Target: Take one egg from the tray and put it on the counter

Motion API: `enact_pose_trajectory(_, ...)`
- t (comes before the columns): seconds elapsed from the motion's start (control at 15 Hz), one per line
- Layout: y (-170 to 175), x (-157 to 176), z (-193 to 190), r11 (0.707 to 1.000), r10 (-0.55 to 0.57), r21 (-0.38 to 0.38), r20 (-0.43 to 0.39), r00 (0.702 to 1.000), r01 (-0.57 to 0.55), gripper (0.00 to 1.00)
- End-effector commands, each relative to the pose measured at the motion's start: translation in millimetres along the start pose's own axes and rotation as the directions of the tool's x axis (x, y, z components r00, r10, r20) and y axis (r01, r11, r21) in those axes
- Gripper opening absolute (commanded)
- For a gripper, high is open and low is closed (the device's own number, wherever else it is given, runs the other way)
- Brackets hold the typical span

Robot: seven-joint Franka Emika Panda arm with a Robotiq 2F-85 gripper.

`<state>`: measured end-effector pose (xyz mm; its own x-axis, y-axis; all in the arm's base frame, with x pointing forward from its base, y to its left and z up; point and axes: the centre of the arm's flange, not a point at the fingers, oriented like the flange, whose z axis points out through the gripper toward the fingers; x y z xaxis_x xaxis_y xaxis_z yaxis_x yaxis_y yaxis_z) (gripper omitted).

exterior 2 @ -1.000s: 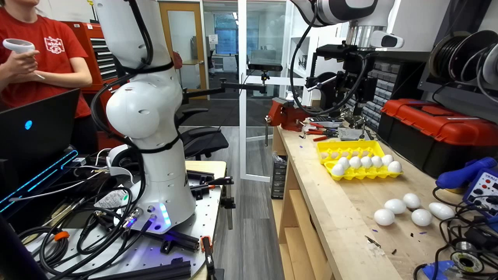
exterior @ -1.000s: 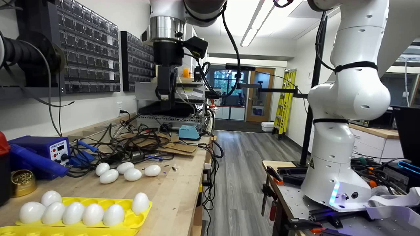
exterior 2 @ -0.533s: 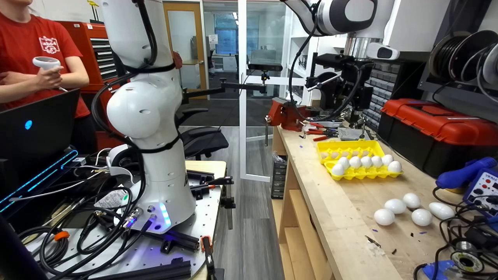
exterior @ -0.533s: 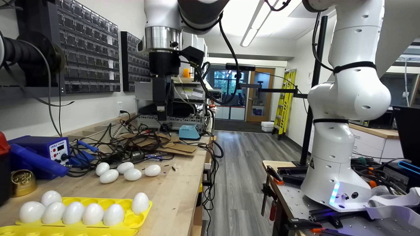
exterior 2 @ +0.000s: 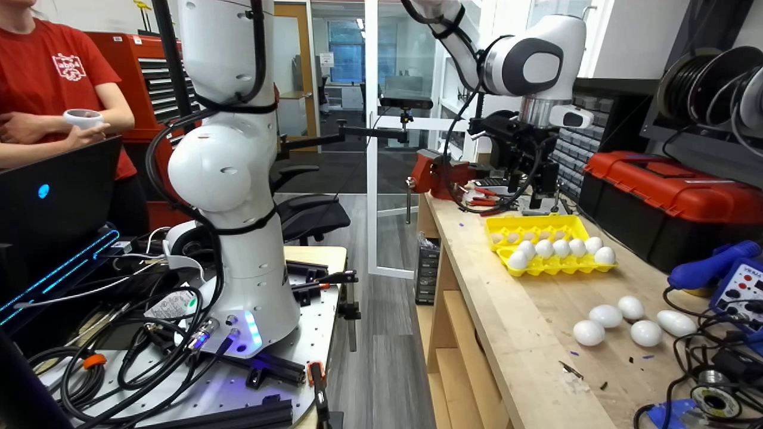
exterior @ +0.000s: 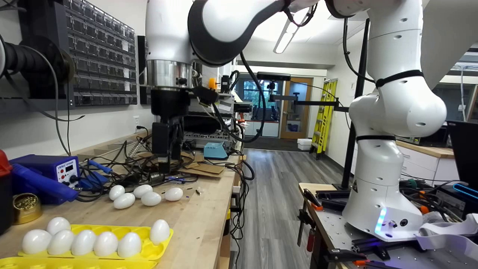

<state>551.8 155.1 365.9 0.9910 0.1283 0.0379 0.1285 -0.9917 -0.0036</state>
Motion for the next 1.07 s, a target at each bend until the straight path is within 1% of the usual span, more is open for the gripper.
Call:
enact_pose_trajectory(0.0, -1, 16, 29, 1.0, 0.014, -0.014, -0.008, 1.0, -0.014, 1.0)
enact_pose_trajectory(0.2, 1, 22, 54, 1.0, 0.009, -0.016, 0.013, 1.0, -0.009, 1.0)
enact_pose_trajectory(0.27, 2, 11, 46, 1.0, -0.002, -0.001, 0.023, 1.0, 0.002, 1.0)
enact_pose_trajectory(0.4, 3, 12, 56, 1.0, -0.002, -0.001, 0.038, 0.999, 0.002, 1.0)
enact_pose_trajectory(0.73, 2, 13, 54, 1.0, -0.003, 0.0, 0.034, 0.999, 0.003, 1.0)
enact_pose_trajectory(1.0, -5, 17, 77, 1.0, -0.007, 0.021, 0.069, 0.998, 0.006, 1.0)
